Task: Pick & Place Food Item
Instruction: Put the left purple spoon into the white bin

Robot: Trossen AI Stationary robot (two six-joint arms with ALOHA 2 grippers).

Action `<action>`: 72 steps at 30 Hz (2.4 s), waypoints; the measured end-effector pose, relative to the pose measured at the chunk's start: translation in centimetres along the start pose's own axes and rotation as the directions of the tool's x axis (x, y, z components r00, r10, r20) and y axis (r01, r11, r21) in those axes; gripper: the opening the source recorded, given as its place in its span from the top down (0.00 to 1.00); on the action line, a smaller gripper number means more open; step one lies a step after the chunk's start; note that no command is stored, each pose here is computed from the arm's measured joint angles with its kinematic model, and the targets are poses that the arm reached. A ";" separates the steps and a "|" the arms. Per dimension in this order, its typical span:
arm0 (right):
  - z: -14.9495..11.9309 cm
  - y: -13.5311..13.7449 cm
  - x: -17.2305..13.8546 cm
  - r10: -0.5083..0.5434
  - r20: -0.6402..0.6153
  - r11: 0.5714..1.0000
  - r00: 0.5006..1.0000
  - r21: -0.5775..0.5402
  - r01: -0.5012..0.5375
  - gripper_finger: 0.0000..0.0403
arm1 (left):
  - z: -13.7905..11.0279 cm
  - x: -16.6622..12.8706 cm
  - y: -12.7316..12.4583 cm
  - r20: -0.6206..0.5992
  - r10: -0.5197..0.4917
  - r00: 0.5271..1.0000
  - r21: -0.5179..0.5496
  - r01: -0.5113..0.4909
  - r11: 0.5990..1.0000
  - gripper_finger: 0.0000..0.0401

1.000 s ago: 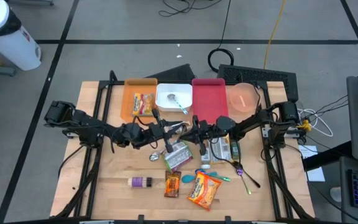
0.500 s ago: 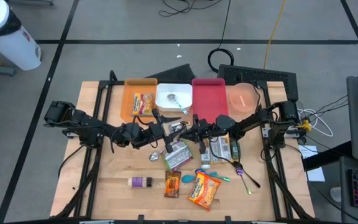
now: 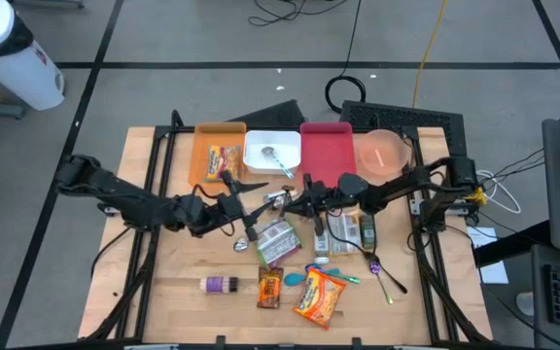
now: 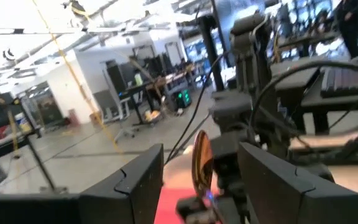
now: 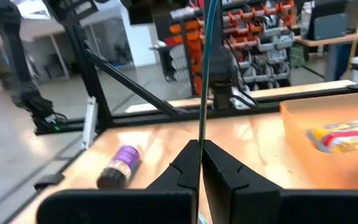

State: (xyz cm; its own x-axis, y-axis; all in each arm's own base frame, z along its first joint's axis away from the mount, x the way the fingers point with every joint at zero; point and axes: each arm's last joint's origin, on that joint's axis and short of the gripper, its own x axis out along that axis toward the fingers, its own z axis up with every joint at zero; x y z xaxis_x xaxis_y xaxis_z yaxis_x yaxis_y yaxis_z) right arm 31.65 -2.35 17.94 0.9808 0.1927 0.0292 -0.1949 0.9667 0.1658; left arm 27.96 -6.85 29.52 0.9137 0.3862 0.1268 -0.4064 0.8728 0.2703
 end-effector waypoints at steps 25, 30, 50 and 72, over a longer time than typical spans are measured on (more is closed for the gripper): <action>8.7 -0.8 0.5 -0.201 -0.410 0.973 0.890 -0.188 0.134 1.00 | -0.1 -6.7 3.2 -0.373 0.003 0.928 -0.115 -0.049 0.992 0.47; 7.6 -0.5 1.6 -0.179 -0.484 0.978 0.857 -0.183 0.101 1.00 | -0.4 -4.7 3.1 -0.341 -0.037 0.939 -0.065 0.016 0.998 0.47; 7.0 0.8 2.1 -0.140 -0.511 0.976 0.848 -0.216 0.031 1.00 | -2.9 0.4 3.5 -0.271 -0.249 0.930 -0.121 0.224 0.967 0.47; 6.8 0.9 2.0 -0.130 -0.535 0.979 0.835 -0.205 0.021 1.00 | -2.8 0.8 3.6 -0.243 -0.231 0.942 -0.089 0.215 0.972 0.95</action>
State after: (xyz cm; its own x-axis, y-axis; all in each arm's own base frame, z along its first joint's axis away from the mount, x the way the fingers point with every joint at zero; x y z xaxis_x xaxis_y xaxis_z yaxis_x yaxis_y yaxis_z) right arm 33.45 -2.23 24.81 0.8423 0.1251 -0.5243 -0.1705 0.9846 -0.0388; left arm 27.22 -2.57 27.93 0.9562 0.2347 -0.1746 -0.1978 0.9585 0.2051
